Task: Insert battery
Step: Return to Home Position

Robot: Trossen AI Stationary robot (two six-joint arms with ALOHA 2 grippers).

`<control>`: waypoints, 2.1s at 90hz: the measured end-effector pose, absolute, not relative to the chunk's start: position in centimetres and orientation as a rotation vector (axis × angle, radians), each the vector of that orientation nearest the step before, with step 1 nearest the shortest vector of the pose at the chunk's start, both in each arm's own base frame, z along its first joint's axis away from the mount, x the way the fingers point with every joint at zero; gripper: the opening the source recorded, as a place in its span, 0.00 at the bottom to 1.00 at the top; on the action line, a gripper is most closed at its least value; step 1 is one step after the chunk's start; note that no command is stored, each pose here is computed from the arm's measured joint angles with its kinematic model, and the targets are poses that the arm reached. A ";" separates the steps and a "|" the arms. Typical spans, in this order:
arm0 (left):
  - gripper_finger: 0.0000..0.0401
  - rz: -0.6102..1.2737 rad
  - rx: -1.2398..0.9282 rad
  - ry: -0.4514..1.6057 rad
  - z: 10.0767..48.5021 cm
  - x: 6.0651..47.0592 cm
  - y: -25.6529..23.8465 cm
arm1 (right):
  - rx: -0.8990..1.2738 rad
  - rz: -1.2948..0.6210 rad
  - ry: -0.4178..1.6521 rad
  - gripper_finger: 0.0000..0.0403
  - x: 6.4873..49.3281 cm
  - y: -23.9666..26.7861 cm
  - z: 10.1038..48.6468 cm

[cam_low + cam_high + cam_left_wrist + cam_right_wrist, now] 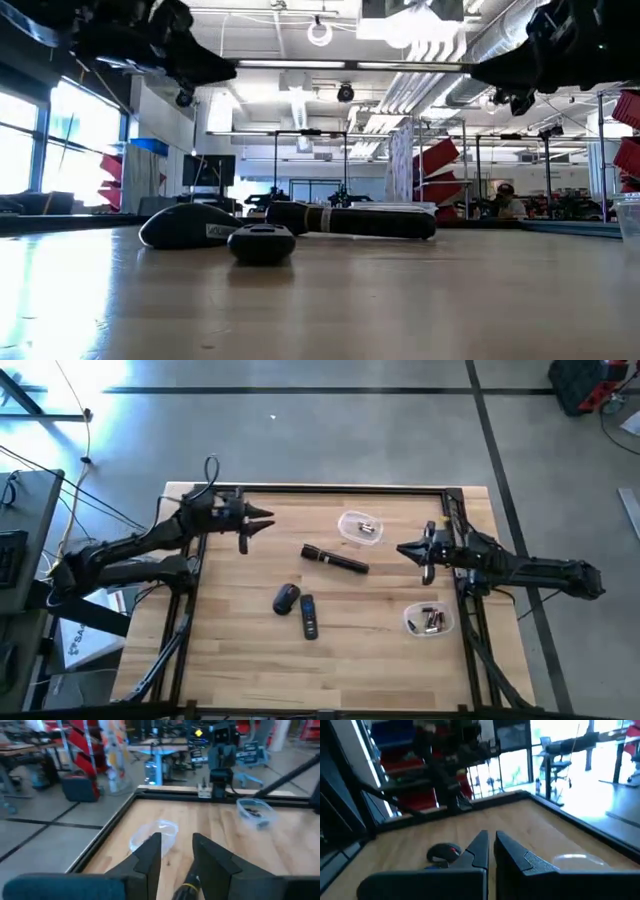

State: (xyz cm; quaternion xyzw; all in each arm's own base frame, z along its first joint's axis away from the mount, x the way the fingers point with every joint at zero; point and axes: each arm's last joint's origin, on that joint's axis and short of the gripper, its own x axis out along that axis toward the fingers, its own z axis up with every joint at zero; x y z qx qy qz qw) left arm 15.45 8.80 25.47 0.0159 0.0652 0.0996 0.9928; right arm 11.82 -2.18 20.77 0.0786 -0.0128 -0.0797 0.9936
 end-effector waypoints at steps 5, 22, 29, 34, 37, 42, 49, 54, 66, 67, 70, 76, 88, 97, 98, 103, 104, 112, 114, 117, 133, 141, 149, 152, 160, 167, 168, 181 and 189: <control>0.22 0.191 0.026 0.107 25.3 14.9 8.2 | 0.156 -0.148 -0.051 0.00 11.5 -2.1 20.7; 0.22 0.135 -0.025 0.028 24.3 13.5 6.1 | 0.172 -0.100 -0.087 0.00 10.7 -1.5 20.3; 0.22 0.147 -0.030 0.004 23.8 13.0 5.5 | 0.171 -0.079 -0.109 0.00 10.5 -1.2 19.9; 0.22 0.164 -0.036 -0.010 23.4 12.8 5.1 | 0.174 -0.075 -0.118 0.00 10.4 -1.0 19.5; 0.22 0.176 -0.042 -0.010 23.0 12.6 4.9 | 0.178 -0.077 -0.121 0.00 10.3 -0.9 19.2; 0.22 0.199 -0.053 -0.006 22.3 12.4 4.5 | 0.179 -0.084 -0.125 0.00 10.2 -0.8 18.8; 0.22 0.219 -0.066 -0.013 21.7 12.2 4.2 | 0.181 -0.088 -0.130 0.00 10.2 -0.6 18.2; 0.22 0.212 -0.075 -0.017 21.4 12.1 3.9 | 0.179 -0.087 -0.125 0.00 10.1 -0.4 17.8; 0.22 0.168 -0.091 -0.024 21.0 12.0 3.1 | 0.172 -0.084 -0.114 0.00 10.0 -0.2 17.7; 0.22 0.164 -0.090 -0.025 21.0 12.0 3.1 | 0.170 -0.081 -0.113 0.00 10.0 -0.2 17.7; 0.22 0.150 -0.080 -0.027 20.9 12.0 2.9 | 0.159 -0.072 -0.113 0.00 10.0 -0.1 17.7; 0.22 0.107 -0.041 -0.031 20.9 12.0 2.4 | 0.130 -0.060 -0.117 0.00 10.0 0.1 17.8; 0.22 0.045 -0.025 -0.059 21.2 11.6 1.8 | 0.107 -0.103 -0.120 0.00 10.0 0.0 17.8; 0.22 0.032 -0.010 -0.052 21.2 11.1 1.5 | 0.156 -0.142 -0.124 0.00 10.0 -0.2 17.8; 0.22 0.033 -0.007 -0.051 21.1 11.0 1.5 | 0.160 -0.144 -0.124 0.00 10.0 -0.2 17.8; 0.22 0.033 0.000 -0.041 21.0 10.7 1.5 | 0.166 -0.145 -0.118 0.00 10.0 -0.2 17.7; 0.22 0.033 0.000 -0.040 21.0 10.6 1.4 | 0.166 -0.144 -0.117 0.00 10.0 -0.2 17.7; 0.22 0.027 0.011 -0.017 20.7 10.0 1.3 | 0.167 -0.143 -0.107 0.00 10.0 -0.2 17.6; 0.22 0.026 0.013 -0.006 20.6 9.8 1.3 | 0.167 -0.143 -0.107 0.00 10.0 -0.2 17.6; 0.22 0.027 0.016 0.009 20.4 9.5 1.2 | 0.167 -0.143 -0.105 0.00 10.0 -0.2 17.6; 0.22 0.025 0.039 0.012 20.1 8.4 1.0 | 0.166 -0.143 -0.098 0.00 10.0 -0.2 17.5; 0.22 0.033 0.056 -0.003 20.1 8.6 1.1 | 0.165 -0.142 -0.088 0.00 10.0 -0.1 17.4; 0.22 0.054 0.052 -0.065 19.8 8.8 1.2 | 0.163 -0.144 -0.074 0.00 10.0 -0.1 17.3; 0.22 0.053 0.053 -0.090 19.4 9.0 1.2 | 0.163 -0.144 -0.071 0.00 10.1 -0.1 17.3; 0.22 0.041 0.061 -0.162 18.3 9.5 1.3 | 0.161 -0.145 -0.053 0.00 10.1 -0.1 17.1; 0.22 0.028 0.059 -0.131 17.9 9.6 1.2 | 0.160 -0.145 -0.040 0.00 10.1 -0.1 17.0; 0.22 0.025 0.059 -0.130 17.9 9.6 1.2 | 0.159 -0.145 -0.039 0.00 10.1 -0.1 17.0; 0.22 -0.037 0.064 -0.141 18.0 9.5 1.0 | 0.156 -0.145 -0.008 0.00 10.1 -0.1 16.7; 0.22 -0.021 0.077 -0.157 18.2 9.5 1.1 | 0.155 -0.145 0.001 0.00 10.1 -0.1 16.6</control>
